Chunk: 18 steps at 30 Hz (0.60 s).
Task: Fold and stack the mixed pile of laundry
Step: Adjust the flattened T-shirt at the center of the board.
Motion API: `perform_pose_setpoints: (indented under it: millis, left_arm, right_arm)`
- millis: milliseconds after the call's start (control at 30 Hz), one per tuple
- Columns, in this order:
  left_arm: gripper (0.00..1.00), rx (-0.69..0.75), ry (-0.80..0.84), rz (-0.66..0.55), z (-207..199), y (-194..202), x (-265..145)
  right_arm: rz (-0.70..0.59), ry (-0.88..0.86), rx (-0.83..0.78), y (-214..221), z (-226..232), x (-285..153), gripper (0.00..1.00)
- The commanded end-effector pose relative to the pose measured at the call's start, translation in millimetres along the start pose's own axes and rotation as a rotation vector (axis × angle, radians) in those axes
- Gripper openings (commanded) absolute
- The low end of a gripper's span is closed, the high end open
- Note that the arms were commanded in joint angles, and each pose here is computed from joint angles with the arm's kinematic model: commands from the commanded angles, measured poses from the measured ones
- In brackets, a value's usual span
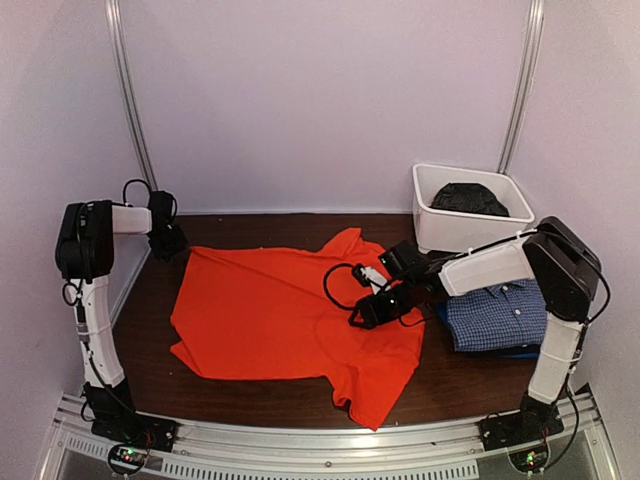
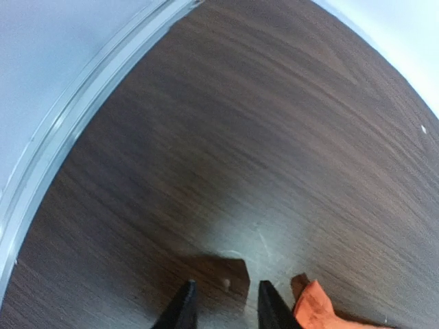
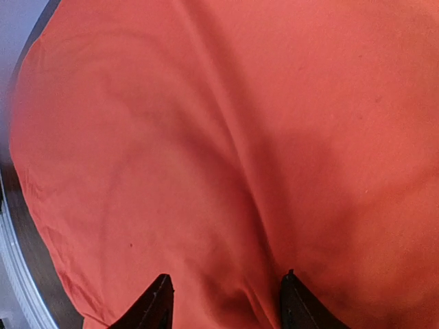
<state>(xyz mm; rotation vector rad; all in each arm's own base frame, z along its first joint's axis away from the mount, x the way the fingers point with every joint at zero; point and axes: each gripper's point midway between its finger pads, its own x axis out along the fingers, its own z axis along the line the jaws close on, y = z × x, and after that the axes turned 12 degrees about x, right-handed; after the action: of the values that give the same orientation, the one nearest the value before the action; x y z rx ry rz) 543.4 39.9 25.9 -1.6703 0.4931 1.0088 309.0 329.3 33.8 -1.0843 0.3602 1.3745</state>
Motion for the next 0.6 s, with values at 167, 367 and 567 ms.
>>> perform_pose_setpoints:
  millis: [167,367,567]
  left_arm:
    - [0.55,0.242,0.277,-0.188,-90,-27,-85]
    - [0.56,0.334,0.360,-0.175,-122,5,-117]
    - [0.57,0.342,0.384,-0.185,-121,14,-139]
  right_arm:
    - [-0.127,-0.099,-0.061,-61,50,-65,0.59]
    - [-0.317,0.027,0.024,-178,0,-84,0.54]
    - [-0.320,0.009,0.083,-228,-28,-57,0.52]
